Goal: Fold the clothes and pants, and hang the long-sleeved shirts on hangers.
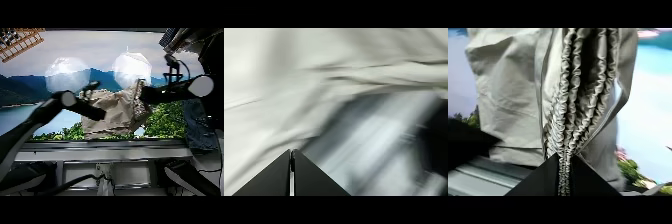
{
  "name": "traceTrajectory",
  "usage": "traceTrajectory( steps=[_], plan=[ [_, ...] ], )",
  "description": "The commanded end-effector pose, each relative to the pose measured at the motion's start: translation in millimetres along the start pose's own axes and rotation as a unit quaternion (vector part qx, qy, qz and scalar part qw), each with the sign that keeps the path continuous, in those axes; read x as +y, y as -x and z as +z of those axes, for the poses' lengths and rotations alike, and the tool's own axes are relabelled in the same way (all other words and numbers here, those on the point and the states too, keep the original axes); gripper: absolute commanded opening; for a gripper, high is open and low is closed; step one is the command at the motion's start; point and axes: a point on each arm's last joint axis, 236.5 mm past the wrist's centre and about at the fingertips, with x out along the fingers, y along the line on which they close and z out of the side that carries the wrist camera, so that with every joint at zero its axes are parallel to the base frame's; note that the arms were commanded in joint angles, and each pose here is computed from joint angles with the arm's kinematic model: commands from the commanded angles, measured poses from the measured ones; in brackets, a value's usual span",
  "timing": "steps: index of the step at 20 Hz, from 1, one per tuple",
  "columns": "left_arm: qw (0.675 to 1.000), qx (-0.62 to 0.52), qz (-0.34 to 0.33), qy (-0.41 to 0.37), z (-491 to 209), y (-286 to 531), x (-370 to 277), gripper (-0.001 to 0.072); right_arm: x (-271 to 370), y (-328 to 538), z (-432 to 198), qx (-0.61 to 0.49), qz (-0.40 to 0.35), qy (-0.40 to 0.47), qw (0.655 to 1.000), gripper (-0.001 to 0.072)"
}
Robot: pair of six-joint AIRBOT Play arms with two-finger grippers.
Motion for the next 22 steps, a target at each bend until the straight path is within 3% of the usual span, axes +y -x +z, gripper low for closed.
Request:
traceTrajectory(
  steps=[1, 9, 10, 12, 13, 17, 21, 22],
  plan=[
    [0.99, -0.043, 0.116, 0.068, -20, 61, 83, 0.0003, 42, -33, 0, -0.007, 0.023, 0.041, 0.999, 0.0035],
    [0.969, -0.099, 0.119, 0.191, -113, 106, 98, 0.0003, 158, -178, -29, -0.048, 0.092, 0.143, 0.984, 0.0038],
    [0.966, -0.117, 0.115, 0.2, -115, 112, 94, 0.0003, 170, -192, -30, -0.065, 0.105, 0.148, 0.981, 0.0086],
    [0.964, -0.143, 0.109, 0.197, -116, 122, 87, 0.0003, 189, -211, -38, -0.076, 0.13, 0.139, 0.979, 0.0399],
    [0.964, -0.149, 0.107, 0.193, -116, 125, 86, 0.0003, 191, -214, -48, -0.058, 0.13, 0.14, 0.98, 0.0447],
    [0.963, -0.15, 0.107, 0.195, -113, 123, 87, 0.0003, 171, -196, -56, -0.006, 0.082, 0.195, 0.977, 0.0429],
    [0.96, -0.176, 0.104, 0.191, -101, 127, 87, 0.0015, 102, -159, 10, -0.041, 0.009, 0.173, 0.984, 0.0428],
    [0.959, -0.184, 0.103, 0.19, -97, 128, 87, 0.0015, 76, -152, 28, -0.046, -0.011, 0.153, 0.987, 0.039]
  ],
)
